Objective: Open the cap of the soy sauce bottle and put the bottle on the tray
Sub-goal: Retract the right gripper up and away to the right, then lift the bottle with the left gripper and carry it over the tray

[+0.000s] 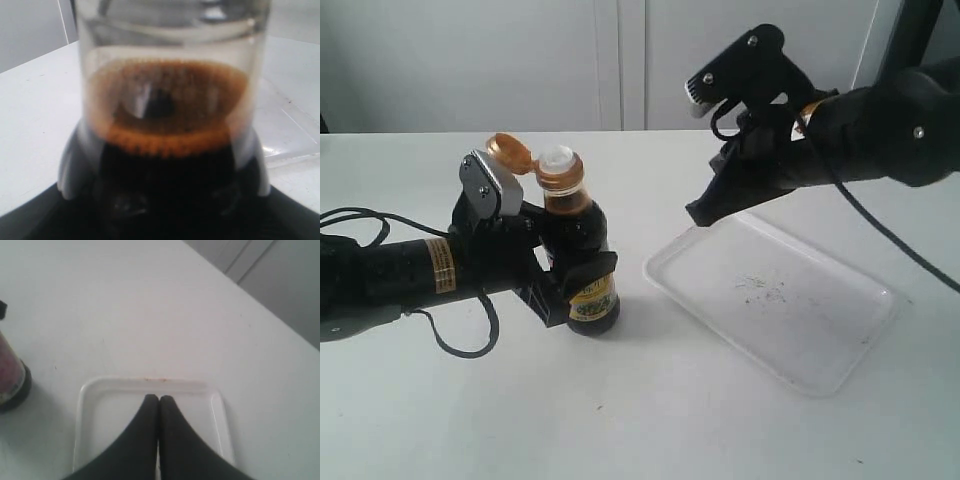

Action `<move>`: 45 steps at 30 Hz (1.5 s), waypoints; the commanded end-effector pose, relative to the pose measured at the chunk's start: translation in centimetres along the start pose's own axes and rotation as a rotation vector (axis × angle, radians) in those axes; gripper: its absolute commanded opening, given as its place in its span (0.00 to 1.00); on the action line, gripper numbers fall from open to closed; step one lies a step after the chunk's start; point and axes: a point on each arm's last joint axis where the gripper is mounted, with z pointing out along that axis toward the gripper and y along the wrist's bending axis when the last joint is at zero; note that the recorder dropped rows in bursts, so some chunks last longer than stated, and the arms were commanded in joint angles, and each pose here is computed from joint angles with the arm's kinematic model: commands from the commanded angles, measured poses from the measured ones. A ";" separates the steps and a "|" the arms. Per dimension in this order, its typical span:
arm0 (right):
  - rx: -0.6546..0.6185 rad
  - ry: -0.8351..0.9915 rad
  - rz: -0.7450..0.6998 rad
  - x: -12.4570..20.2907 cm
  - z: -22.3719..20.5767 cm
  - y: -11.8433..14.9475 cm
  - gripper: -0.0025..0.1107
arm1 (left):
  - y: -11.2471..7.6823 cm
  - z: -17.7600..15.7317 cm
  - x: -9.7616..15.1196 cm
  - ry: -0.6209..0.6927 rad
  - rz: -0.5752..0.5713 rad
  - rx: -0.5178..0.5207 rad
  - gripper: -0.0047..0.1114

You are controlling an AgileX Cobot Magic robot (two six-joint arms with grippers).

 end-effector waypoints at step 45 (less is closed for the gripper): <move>0.254 0.337 0.472 10.7 0.1 -14.6 0.02 | -3.7 13.7 -10.9 -0.229 -0.062 0.097 0.04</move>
